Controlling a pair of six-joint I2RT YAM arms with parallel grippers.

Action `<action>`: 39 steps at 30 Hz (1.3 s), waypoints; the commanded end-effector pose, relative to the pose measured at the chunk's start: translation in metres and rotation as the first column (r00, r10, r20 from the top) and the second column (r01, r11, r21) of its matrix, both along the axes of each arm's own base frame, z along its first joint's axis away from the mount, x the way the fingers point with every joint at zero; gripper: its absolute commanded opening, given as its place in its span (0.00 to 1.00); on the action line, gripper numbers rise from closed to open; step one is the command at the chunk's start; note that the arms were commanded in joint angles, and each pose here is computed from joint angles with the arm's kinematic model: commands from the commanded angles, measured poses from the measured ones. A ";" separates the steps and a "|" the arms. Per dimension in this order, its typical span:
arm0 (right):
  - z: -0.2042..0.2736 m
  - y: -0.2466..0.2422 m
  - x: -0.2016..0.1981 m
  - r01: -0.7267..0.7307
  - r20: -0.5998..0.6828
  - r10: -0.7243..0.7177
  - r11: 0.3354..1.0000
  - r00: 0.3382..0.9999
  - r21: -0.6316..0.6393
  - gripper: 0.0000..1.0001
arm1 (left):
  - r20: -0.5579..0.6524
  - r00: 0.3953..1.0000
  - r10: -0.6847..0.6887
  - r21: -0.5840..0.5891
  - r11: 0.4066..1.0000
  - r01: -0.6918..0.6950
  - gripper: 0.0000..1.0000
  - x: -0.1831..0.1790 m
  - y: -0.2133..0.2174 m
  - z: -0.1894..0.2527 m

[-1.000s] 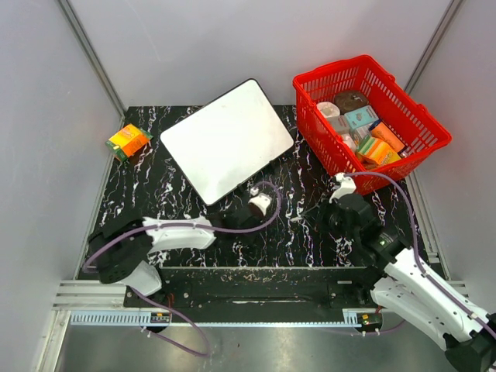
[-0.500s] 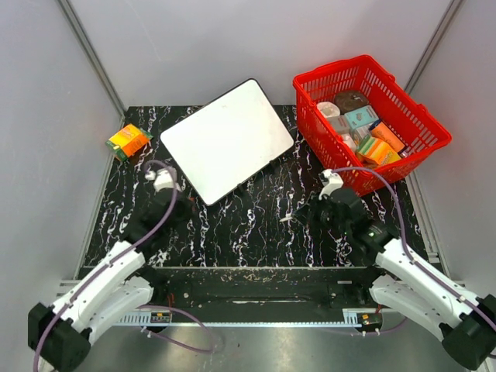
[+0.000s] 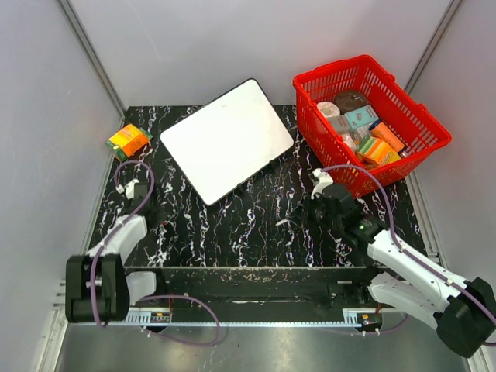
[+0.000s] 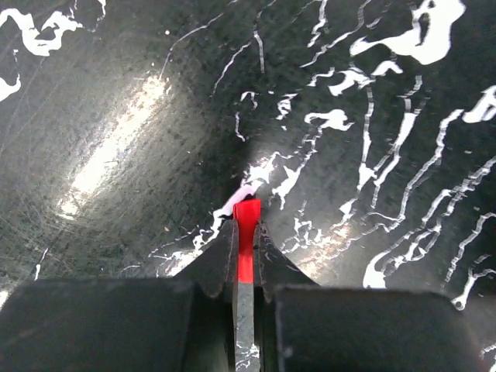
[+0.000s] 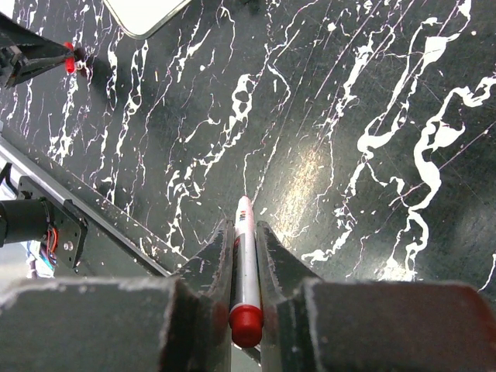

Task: Write a sentence on the whiteboard
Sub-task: Put down the pen cap at the center of the board, then move the whiteboard to the center of the board.

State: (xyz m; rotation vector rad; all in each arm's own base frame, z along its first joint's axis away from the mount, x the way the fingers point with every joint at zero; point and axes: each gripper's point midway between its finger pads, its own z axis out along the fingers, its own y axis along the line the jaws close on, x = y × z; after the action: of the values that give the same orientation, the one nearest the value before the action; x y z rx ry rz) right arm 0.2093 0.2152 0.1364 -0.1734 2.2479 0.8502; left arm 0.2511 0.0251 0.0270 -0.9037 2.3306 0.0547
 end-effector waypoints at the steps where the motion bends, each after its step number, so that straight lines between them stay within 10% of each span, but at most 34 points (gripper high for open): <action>1: 0.030 0.010 0.011 -0.034 0.084 0.029 0.998 0.996 0.049 0.00 | 0.010 0.999 0.053 0.035 0.998 -0.054 0.00 0.027 0.017 0.004; 6: 0.029 0.008 0.012 -0.033 0.087 0.029 0.998 0.996 0.046 0.00 | -0.003 0.999 0.047 0.011 0.999 -0.047 0.16 0.034 0.020 0.002; 11: 0.030 0.008 0.011 -0.032 0.084 0.028 0.998 0.996 0.051 0.00 | 0.055 0.998 0.038 -0.006 0.999 -0.037 0.81 0.034 0.020 0.012; 14: 0.031 0.008 0.011 -0.036 0.088 0.031 0.998 0.996 0.053 0.00 | 0.110 0.993 0.029 -0.020 0.999 -0.027 0.99 0.038 0.017 0.027; 28: 0.054 0.016 0.017 -0.065 0.126 0.054 0.994 0.991 0.085 0.00 | 0.598 0.704 -0.383 -0.084 0.844 0.530 0.99 0.053 -0.086 0.143; 39: 0.068 0.009 0.030 -0.025 0.120 0.010 0.992 0.993 0.125 0.00 | 0.343 0.824 -0.452 -0.075 0.861 0.504 0.99 0.056 -0.145 0.105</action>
State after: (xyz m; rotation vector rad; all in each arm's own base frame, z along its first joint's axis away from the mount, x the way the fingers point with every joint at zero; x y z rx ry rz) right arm 0.2246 0.2228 0.1709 -0.1965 2.1743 0.9261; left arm 0.2966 -0.1033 0.1248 -0.3117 2.1963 -0.5745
